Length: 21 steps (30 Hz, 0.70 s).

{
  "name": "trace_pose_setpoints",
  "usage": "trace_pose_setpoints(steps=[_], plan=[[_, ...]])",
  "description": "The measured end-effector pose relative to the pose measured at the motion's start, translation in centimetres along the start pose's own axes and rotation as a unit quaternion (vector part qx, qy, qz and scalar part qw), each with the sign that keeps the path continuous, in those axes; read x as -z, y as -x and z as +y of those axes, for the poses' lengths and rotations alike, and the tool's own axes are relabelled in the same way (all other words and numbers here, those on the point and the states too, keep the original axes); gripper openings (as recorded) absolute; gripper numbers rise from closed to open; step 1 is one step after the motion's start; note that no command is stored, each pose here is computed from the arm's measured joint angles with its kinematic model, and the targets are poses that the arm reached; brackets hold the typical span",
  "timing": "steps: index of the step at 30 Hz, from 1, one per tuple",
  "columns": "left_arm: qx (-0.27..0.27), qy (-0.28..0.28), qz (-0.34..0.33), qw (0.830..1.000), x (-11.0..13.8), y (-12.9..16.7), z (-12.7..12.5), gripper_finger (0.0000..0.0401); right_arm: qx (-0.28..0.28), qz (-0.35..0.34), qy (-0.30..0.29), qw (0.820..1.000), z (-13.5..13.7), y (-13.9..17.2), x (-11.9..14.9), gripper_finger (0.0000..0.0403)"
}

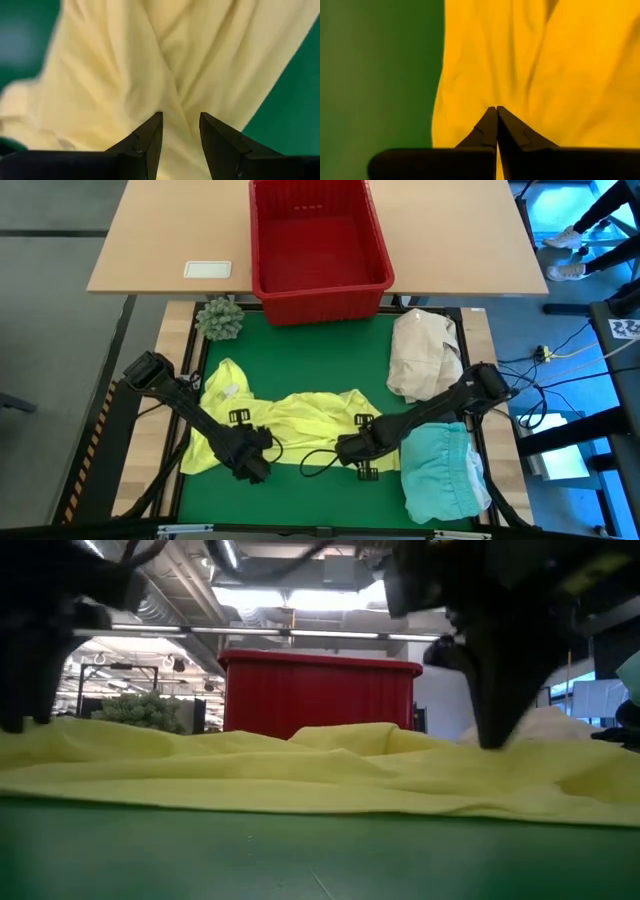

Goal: Fold Laundry from Bin
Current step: Fold the yellow shirt

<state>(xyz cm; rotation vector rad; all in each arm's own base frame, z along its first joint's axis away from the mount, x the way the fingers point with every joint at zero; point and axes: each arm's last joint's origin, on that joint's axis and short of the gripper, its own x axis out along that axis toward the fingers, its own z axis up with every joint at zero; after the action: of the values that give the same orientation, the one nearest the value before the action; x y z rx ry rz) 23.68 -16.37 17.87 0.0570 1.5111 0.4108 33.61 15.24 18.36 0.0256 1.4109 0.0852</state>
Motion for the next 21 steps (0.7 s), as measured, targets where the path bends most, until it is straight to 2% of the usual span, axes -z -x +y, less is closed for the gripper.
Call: trace_pose_setpoints(steps=[3, 6, 10, 16, 21], plan=[[-0.009, -0.013, -0.029, 0.999, -0.4, 0.5, 0.0, 0.0125, 0.018, -0.022, -0.001, 1.0, -0.2, 1.2, 0.0, 0.0001], [-0.022, -0.025, -0.087, 0.996, -1.2, 0.6, -0.2, 0.0125, 0.052, -0.034, -0.001, 0.998, -0.5, 2.0, 0.3, 0.0001], [-0.011, -0.047, -0.138, 0.989, -2.5, 0.6, -0.4, 0.0125, 0.081, -0.033, -0.001, 0.996, -0.8, 2.7, 0.6, 0.0011], [-0.008, -0.047, -0.172, 0.984, -3.9, 0.5, -0.1, 0.0125, 0.1, 0.02, -0.001, 0.995, -0.7, 2.7, 1.9, 0.0085], [-0.009, -0.032, -0.179, 0.983, -4.5, 0.4, 0.4, 0.0125, 0.116, 0.029, 0.006, 0.993, 0.8, 2.7, 3.0, 0.0154]])
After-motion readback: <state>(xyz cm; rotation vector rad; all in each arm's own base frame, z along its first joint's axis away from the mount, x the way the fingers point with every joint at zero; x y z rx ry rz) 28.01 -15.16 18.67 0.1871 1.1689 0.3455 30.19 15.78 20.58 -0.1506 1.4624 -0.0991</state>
